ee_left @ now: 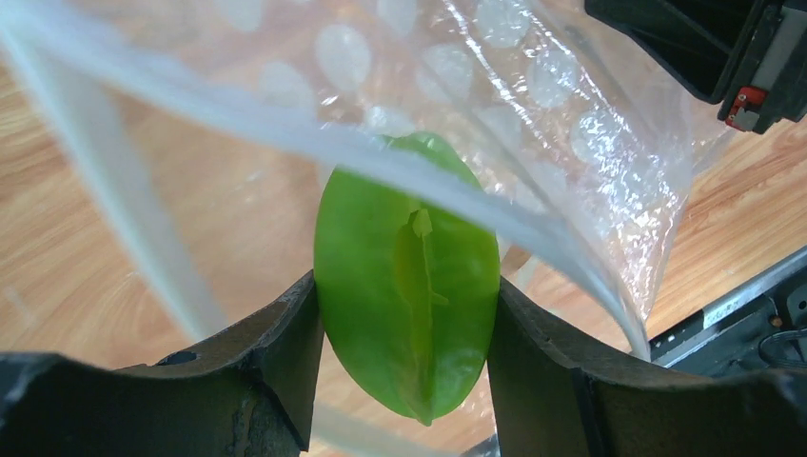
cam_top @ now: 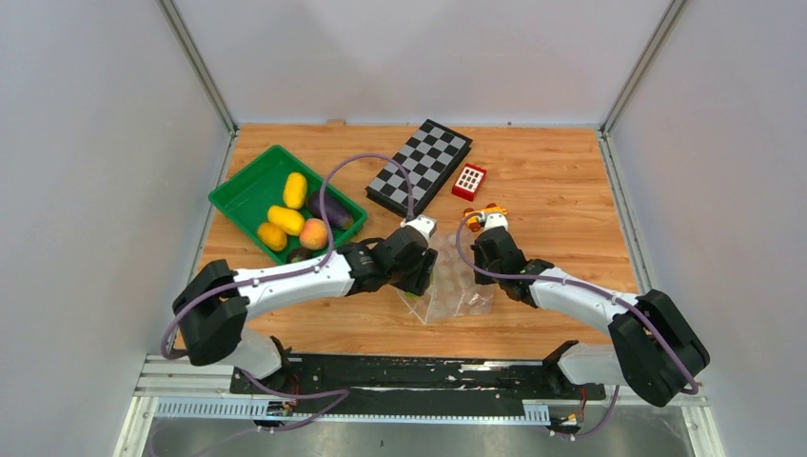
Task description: Open the zip-top bag and remove the fake food
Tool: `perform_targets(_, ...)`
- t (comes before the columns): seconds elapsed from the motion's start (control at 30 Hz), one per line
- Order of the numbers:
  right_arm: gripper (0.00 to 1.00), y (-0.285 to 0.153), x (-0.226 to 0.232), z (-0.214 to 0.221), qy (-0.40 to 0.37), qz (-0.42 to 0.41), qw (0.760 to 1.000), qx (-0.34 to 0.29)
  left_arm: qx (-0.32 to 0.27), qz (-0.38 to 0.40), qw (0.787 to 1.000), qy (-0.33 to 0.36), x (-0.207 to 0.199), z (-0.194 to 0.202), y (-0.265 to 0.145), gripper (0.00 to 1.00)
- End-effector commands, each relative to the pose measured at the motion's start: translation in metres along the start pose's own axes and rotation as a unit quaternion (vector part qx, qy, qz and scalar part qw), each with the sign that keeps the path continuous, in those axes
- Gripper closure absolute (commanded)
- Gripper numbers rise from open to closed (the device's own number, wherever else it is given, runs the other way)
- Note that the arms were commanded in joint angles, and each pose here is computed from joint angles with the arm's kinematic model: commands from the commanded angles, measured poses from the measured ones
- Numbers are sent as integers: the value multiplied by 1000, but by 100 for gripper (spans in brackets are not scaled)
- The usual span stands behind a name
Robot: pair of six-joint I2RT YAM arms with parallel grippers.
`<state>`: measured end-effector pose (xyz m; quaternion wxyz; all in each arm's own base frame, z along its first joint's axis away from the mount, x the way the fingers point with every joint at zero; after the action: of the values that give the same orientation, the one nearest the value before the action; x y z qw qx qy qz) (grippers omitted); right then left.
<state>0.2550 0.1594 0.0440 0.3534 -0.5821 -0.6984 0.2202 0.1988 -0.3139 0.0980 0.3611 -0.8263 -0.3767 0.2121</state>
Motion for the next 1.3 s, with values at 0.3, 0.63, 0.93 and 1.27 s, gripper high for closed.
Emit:
perform_targets(0.3, 99, 2, 2, -12, 11, 9, 1000, -17, -60, -166, 982, -74, 96, -26, -76, 73)
perform_targets(0.63, 99, 0, 3, -13, 11, 6, 1000, -21, -83, -321, 917, -220, 247, -26, -147, 71)
perform_targets(0.93, 99, -4, 3, -17, 12, 2, 999, -29, -82, -429, 840, -322, 361, -22, -177, 67)
perform_targets(1.27, 98, -9, 2, -20, 13, 0, 999, -40, 66, -495, 806, -317, 450, 21, -120, 58)
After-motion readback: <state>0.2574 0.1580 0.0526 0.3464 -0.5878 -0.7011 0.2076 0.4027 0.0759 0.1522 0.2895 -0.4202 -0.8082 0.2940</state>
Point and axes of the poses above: each gripper's point midway between its finger pads, its own y axis out along the fingers, its own x axis along the line the jaws close on, z = x × y, the point moved 1 cm from there along -y, back along the fingers, and after that the axes turned 10 degrees about y, right-handed, at the moved point
